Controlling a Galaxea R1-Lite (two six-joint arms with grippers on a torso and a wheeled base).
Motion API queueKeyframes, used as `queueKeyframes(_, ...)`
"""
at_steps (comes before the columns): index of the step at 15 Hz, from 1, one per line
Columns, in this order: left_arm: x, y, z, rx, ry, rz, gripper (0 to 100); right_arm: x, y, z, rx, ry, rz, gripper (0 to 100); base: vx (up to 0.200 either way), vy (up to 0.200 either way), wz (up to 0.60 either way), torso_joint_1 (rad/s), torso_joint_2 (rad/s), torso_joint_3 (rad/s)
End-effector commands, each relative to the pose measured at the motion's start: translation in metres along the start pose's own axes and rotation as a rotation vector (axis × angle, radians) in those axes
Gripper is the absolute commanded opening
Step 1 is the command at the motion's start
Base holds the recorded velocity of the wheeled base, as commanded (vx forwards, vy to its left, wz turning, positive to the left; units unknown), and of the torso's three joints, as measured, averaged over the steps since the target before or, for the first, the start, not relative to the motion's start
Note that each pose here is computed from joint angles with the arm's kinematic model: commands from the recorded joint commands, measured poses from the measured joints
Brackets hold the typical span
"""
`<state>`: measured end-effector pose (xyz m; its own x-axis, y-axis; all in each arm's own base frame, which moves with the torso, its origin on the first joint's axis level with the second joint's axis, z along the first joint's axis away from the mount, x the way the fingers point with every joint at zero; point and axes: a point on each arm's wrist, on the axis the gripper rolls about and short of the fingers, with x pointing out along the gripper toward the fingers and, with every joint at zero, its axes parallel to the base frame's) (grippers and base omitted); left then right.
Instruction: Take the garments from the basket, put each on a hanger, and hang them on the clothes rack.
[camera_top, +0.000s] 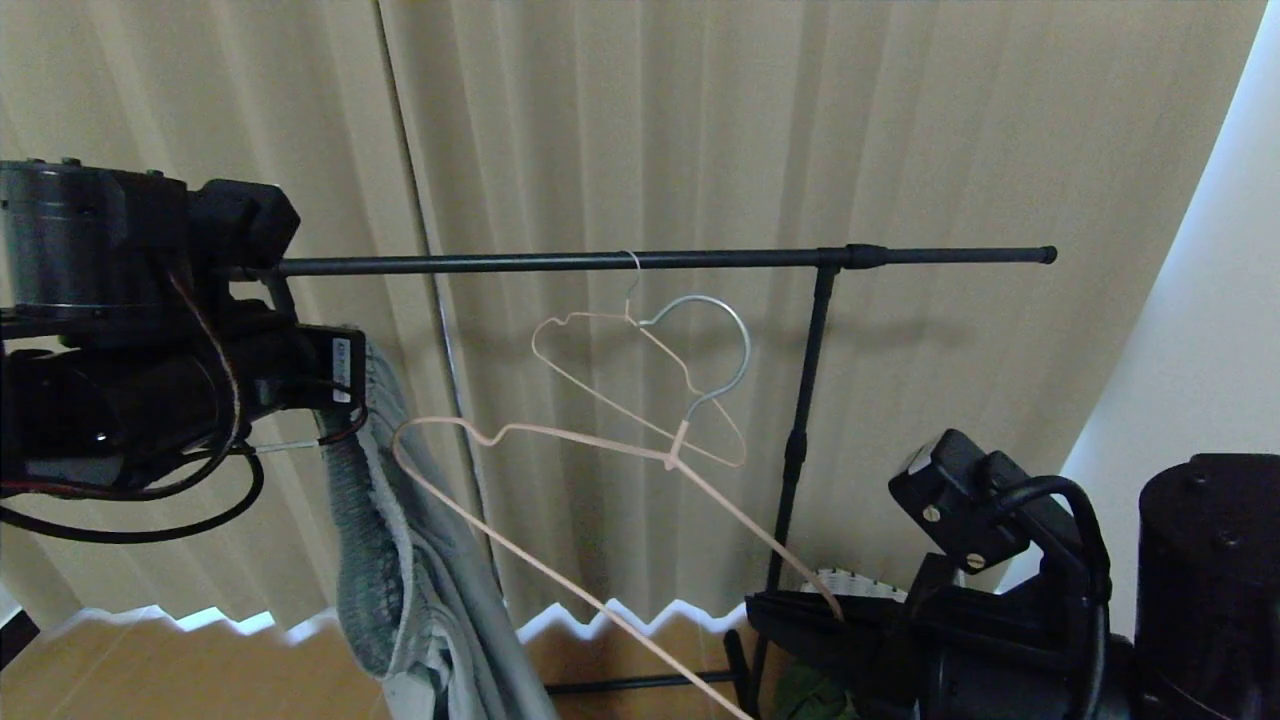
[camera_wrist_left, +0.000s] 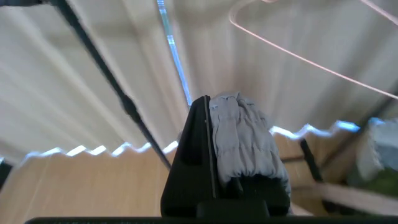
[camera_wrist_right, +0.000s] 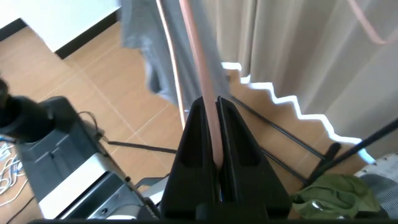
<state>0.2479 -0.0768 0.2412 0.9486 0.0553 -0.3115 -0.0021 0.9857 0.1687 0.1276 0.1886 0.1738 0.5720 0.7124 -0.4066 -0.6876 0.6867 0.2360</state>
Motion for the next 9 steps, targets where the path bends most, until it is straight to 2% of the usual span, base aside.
queueKeyframes(1,0.0091,-0.0052,-0.0024,0.01,0.02,-0.005,0,-0.0048,0.0082,-0.0006,-0.014,-0.006,0.037,0,0.0,0.0,0.0,0.0,0.0,0.0)
queueKeyframes(9,0.0143,-0.0049,-0.0033,0.018,0.022,0.011,0,-0.0058,0.0162,-0.0037,-0.031,0.005,0.07,0,0.0,0.0,0.0,0.0,0.0,0.0)
